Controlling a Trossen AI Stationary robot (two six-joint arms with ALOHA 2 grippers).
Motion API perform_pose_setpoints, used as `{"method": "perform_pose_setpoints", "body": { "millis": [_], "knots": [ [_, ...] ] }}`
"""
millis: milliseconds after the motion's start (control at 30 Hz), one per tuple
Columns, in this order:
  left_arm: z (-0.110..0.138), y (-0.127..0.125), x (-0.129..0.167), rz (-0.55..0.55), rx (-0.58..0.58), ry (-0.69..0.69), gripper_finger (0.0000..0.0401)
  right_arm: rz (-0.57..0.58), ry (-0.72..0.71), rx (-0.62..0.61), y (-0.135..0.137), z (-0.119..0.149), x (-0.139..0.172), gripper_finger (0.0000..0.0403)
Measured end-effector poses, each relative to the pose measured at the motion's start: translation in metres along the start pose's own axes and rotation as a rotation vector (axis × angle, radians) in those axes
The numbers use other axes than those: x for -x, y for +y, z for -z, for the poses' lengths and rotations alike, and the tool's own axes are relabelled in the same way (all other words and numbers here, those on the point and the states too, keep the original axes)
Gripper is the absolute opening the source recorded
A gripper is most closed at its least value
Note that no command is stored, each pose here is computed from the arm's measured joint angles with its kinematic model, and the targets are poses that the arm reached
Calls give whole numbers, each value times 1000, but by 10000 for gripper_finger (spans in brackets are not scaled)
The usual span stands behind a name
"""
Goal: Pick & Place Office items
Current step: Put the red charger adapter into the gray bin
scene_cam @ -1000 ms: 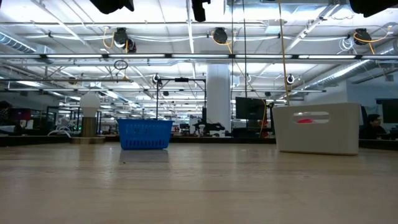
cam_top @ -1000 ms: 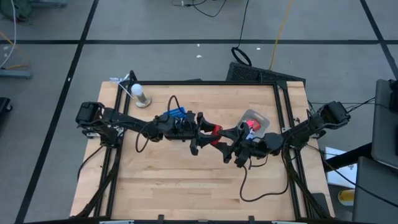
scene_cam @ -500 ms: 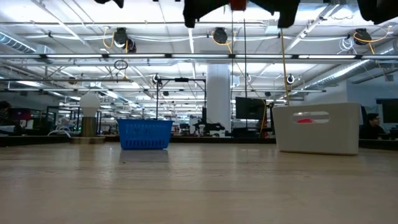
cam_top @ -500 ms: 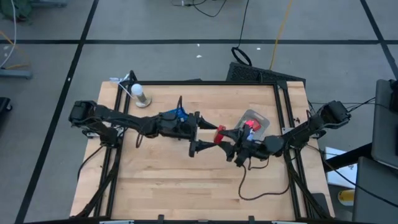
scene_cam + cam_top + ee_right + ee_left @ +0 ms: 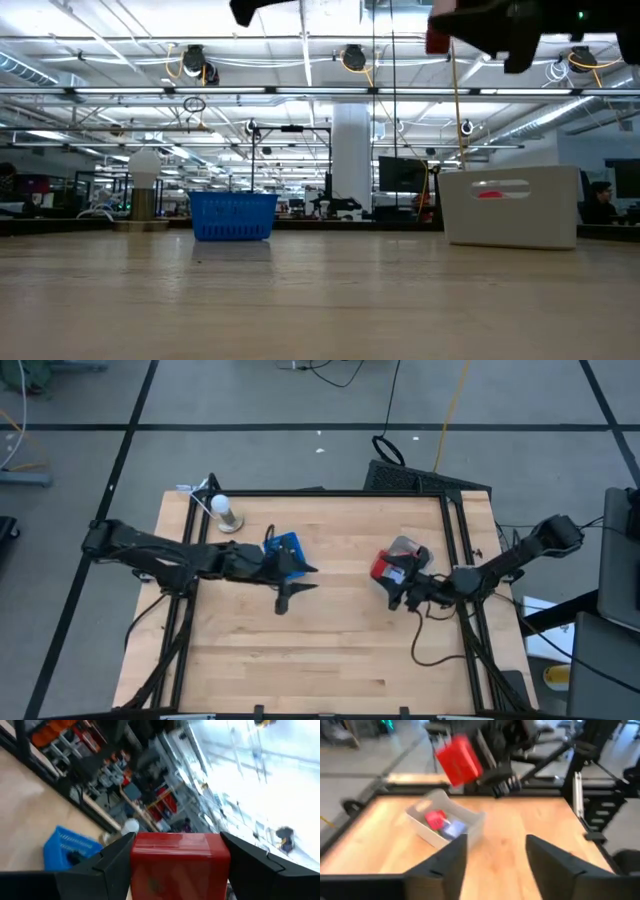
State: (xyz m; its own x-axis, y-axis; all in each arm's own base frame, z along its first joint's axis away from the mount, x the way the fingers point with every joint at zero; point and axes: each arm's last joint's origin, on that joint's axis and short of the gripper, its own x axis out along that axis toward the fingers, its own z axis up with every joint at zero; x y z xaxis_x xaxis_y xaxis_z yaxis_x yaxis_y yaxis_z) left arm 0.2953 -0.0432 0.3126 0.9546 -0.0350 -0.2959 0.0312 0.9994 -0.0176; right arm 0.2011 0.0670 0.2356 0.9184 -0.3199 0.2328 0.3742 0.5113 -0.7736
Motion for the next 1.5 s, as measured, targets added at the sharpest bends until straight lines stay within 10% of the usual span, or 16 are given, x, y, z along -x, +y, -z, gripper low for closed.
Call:
{"method": "perform_pose_setpoints", "body": {
  "millis": [367, 800, 1500],
  "knots": [
    [42, 19, 69, -50, -44, -130, 8, 8, 54, -140, -7, 24, 36, 249],
    [135, 31, 101, -68, 58, -100, 4, -268, 12, -346, -3, 34, 54, 249],
    [145, 33, 100, -123, 40, -102, 24, -506, 39, -815, -51, 71, 73, 249]
  ]
}}
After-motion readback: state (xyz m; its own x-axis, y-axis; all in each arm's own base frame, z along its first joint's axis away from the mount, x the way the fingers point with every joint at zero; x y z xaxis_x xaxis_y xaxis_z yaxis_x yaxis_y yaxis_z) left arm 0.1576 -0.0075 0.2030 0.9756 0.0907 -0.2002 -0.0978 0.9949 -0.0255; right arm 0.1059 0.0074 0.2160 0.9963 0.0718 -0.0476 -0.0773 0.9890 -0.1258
